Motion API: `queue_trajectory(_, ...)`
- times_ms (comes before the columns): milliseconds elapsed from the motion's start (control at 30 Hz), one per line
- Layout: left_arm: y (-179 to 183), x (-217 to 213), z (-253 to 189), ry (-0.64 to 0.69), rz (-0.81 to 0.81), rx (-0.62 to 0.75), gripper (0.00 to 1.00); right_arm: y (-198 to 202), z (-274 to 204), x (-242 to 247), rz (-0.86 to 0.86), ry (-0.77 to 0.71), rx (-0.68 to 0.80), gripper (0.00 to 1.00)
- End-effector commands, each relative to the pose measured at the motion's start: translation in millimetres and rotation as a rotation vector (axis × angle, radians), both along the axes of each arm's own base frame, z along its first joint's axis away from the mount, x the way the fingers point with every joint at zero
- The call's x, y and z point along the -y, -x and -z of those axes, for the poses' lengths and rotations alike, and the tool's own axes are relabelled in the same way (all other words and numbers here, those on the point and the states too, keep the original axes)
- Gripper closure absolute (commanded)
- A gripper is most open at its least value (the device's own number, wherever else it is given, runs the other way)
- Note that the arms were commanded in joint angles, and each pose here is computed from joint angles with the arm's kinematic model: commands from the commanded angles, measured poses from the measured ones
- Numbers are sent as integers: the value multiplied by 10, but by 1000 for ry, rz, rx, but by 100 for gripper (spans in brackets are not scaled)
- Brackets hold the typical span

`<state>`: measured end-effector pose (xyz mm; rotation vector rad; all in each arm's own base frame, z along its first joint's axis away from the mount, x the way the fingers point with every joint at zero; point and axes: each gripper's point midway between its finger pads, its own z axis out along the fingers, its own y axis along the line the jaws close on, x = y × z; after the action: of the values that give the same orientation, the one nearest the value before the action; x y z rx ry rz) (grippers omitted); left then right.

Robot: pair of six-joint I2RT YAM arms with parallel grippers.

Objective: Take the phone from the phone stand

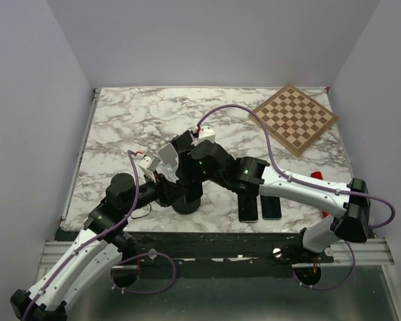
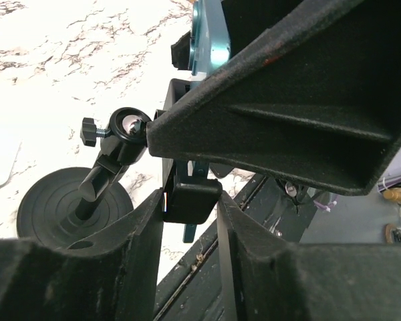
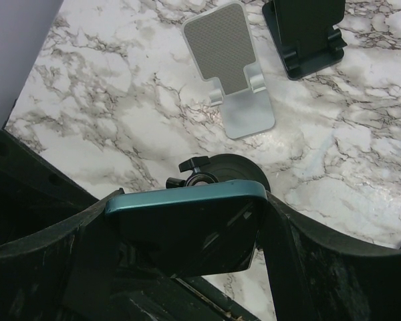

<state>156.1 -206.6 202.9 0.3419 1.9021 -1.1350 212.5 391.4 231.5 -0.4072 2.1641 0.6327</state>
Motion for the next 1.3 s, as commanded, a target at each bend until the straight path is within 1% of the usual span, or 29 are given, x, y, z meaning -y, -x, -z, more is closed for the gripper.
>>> queue_trajectory(0, -45, 46, -295, 50, 4, 86, 63, -4, 114, -38, -7, 15, -30, 99)
queue_trajectory(67, -19, 53, -303, 55, 17, 94, 70, -25, 136, 4, 9, 30, -20, 99)
queue_trajectory(133, -5, 53, -287, 57, 23, 95, 74, -49, 146, 52, 18, 41, -2, 99)
queue_trajectory(200, 17, 60, -277, 64, 33, 99, 81, -54, 124, 75, 12, 34, 21, 99)
queue_trajectory(267, 32, 71, -263, 69, 44, 98, 90, -60, 125, 99, 6, 31, 38, 99)
queue_trajectory(300, 40, 77, -246, 68, 49, 95, 92, -52, 136, 103, -4, 33, 44, 99)
queue_trajectory(333, 44, 77, -240, 70, 51, 95, 97, -53, 140, 96, -21, 30, 53, 99)
queue_trajectory(400, 58, 82, -223, 71, 58, 93, 100, -46, 177, 97, -50, 31, 57, 99)
queue_trajectory(500, 98, 99, -206, 72, 84, 95, 100, -71, 223, 138, -67, 24, 52, 99)
queue_trajectory(633, 133, 110, -181, 75, 103, 91, 100, -36, 174, 117, -145, -37, 71, 99)
queue_trajectory(800, 133, 89, -142, 56, 95, 80, 100, -4, 147, 100, -225, -47, 86, 99)
queue_trajectory(867, 109, 66, -110, 44, 73, 68, 100, 7, 158, 88, -242, -42, 90, 99)
queue_trajectory(1133, 126, 63, -86, 51, 72, 54, 100, -42, 248, 144, -290, 9, 142, 99)
queue_trajectory(1267, 85, 15, -46, 41, 26, 35, 100, -52, 255, 172, -309, 5, 163, 100)
